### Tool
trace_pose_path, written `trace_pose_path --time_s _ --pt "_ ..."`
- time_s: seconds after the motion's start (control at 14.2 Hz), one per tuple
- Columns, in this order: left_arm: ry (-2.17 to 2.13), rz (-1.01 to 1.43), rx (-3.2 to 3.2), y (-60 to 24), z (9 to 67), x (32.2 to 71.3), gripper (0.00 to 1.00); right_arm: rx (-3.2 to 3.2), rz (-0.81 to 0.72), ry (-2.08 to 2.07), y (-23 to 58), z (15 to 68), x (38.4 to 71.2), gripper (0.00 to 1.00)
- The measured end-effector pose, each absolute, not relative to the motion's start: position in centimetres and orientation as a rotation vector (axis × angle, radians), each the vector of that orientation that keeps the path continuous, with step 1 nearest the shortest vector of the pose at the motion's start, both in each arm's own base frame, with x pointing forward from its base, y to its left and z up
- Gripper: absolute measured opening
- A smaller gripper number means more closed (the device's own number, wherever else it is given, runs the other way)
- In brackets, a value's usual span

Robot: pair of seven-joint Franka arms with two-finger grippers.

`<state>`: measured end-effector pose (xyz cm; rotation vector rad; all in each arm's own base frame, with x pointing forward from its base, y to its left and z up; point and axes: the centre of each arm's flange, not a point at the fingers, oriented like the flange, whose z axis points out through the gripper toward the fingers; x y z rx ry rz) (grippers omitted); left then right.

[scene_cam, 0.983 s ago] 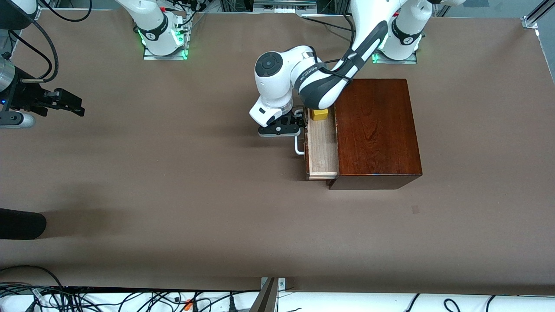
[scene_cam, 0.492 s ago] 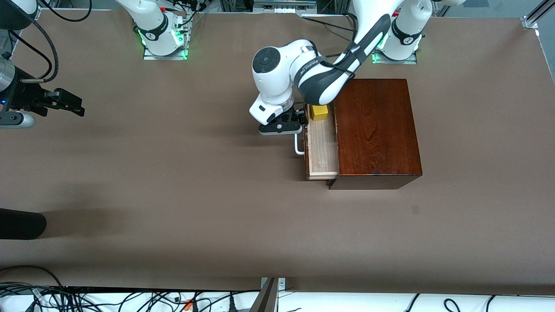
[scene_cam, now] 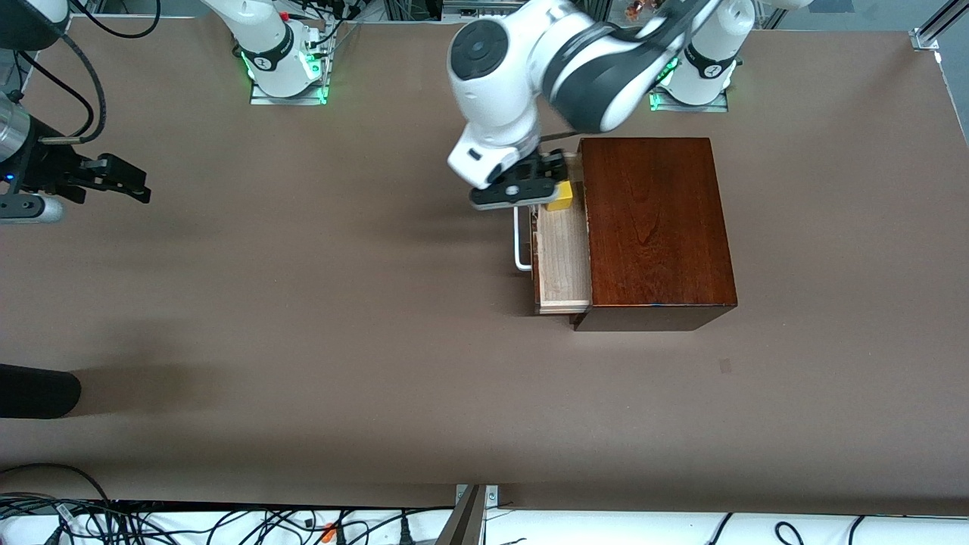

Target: Open drawer, take yellow block, close drawer

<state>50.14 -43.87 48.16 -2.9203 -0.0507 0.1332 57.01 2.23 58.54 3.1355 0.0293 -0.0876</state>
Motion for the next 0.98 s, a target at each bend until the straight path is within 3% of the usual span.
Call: trace_pose_path --time_s 0.35,0.98 --pt "-0.034 0.322 -3.002 -24.4 56.3 57.5 1.0 3.12 -0.082 -0.183 13.4 58.5 55.6 1.0" --pt "0.039 0.273 -3.124 -8.2 61.6 57.9 1.0 2.95 -0.016 -1.072 35.7 55.8 49.6 1.0"
